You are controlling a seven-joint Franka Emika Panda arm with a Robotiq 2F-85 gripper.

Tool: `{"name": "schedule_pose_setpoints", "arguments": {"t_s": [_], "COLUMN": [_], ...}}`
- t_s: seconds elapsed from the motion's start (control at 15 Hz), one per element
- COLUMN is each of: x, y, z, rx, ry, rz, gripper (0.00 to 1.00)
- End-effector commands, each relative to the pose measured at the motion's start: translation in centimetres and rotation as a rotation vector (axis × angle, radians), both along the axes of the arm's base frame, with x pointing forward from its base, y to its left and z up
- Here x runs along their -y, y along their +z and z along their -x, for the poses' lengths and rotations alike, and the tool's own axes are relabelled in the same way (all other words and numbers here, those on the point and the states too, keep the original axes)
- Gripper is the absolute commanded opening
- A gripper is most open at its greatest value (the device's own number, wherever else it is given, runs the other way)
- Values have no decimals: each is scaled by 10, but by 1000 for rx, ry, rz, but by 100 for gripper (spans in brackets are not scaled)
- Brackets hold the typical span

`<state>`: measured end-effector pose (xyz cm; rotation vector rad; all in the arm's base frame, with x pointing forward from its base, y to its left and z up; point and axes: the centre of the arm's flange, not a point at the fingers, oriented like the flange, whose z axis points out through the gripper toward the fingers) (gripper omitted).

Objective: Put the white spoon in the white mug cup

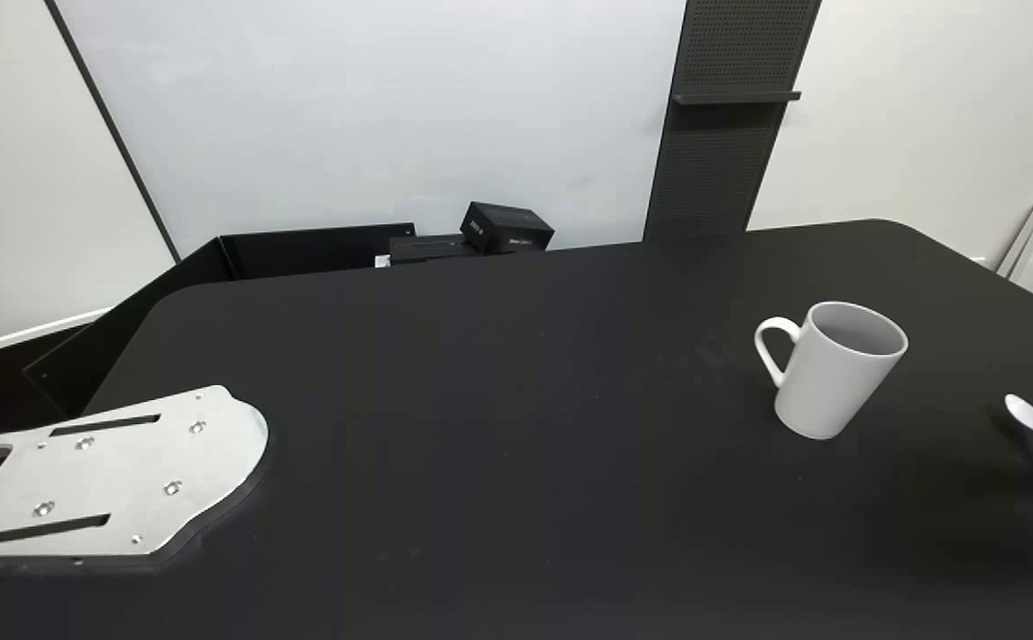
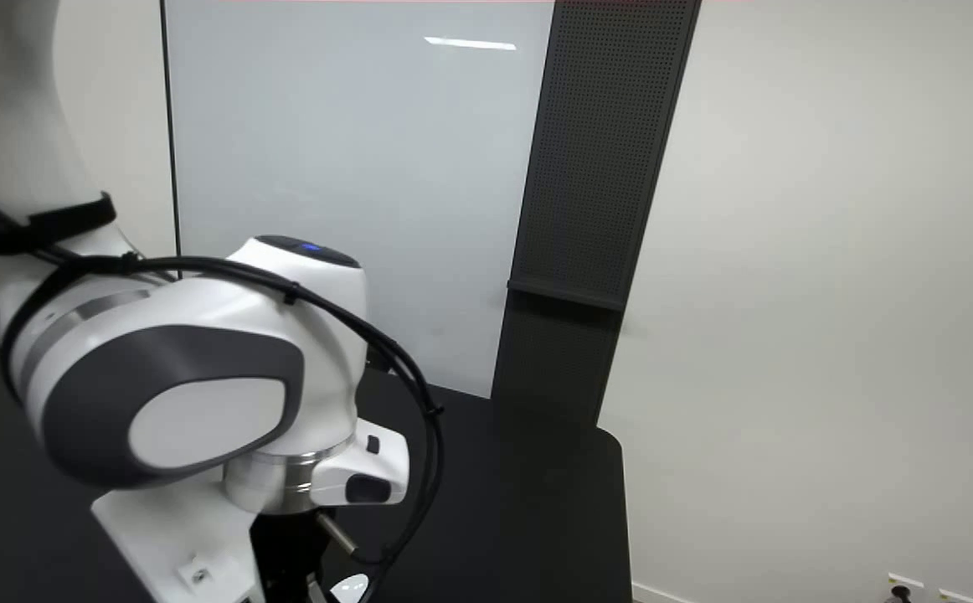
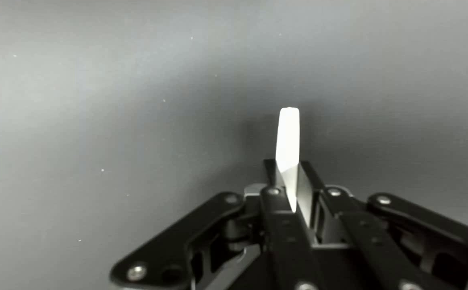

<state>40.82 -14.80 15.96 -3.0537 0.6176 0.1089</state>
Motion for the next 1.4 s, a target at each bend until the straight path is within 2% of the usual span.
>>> {"name": "schedule_pose_setpoints", "arguments": {"t_s": [0.0,0.27,0.6,1.0,1.33], "x": [19,29,20,-2,-33], "y": [34,62,106,150,152], "z": [-39,-67,-103,-145,-165], "rx": [-90,-205,-294,-357,-473], "ry": [-171,-304,-417,-510,-512], "rz": [-52,-167,-378,-542,-682], "gripper": [4,4,4,4,4]}}
